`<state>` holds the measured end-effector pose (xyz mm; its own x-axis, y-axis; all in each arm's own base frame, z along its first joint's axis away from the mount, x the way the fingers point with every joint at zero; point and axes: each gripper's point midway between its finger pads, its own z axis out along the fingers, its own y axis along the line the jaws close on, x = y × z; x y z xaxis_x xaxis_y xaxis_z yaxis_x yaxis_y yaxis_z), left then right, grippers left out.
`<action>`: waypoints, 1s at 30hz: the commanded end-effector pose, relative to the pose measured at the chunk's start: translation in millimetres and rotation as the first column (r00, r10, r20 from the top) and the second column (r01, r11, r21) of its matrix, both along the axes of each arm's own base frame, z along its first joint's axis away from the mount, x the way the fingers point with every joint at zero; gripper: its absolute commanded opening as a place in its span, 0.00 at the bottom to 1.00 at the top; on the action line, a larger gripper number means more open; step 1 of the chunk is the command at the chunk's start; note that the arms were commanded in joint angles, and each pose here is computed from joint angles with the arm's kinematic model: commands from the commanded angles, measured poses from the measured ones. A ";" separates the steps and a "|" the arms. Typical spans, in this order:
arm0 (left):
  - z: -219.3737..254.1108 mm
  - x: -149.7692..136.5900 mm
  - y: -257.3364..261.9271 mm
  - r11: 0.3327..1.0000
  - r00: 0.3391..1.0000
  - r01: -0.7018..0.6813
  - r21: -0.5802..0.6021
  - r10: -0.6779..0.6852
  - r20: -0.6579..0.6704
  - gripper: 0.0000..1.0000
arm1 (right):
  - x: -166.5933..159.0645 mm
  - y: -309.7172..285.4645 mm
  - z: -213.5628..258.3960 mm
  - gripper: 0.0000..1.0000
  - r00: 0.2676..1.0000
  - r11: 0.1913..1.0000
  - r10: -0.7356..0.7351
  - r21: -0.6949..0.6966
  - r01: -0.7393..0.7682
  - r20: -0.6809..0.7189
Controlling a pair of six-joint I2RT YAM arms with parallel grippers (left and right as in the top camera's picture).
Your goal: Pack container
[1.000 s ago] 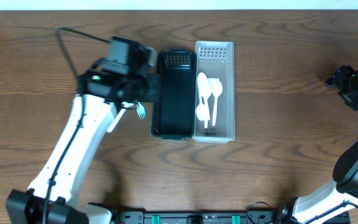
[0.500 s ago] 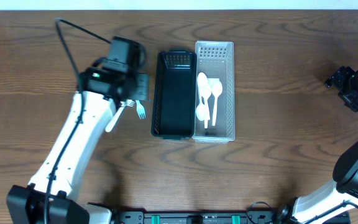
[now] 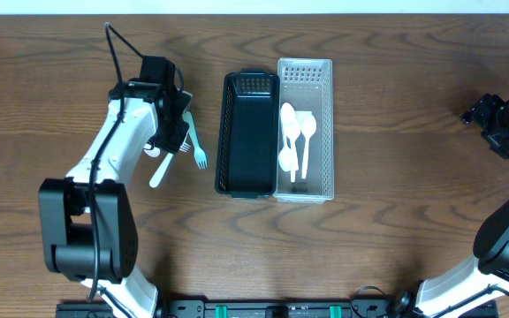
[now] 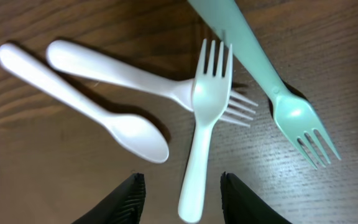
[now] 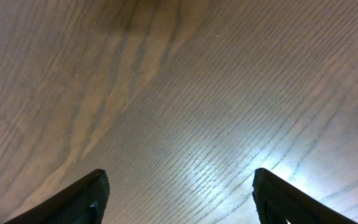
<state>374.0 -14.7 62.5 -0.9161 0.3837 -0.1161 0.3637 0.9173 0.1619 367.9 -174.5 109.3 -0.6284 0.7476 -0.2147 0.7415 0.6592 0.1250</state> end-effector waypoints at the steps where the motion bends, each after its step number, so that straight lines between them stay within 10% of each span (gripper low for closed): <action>1: -13.6 -2.7 -0.6 0.998 0.997 0.064 0.005 -0.064 -0.044 0.43 | 0.8 3.4 -3.9 0.77 1.000 1.000 0.000 0.013 0.001 -0.007; 17: -66.3 -13.9 0.4 0.996 0.979 0.083 0.009 -0.080 -0.187 0.42 | 0.4 2.8 -3.9 0.77 1.000 1.000 -0.002 0.010 0.002 -0.009; 30: -67.5 -24.4 -11.5 0.995 0.971 0.071 -0.065 -0.084 -0.225 0.09 | -2.9 4.4 -4.8 0.77 1.000 1.000 -0.001 0.016 0.002 -0.023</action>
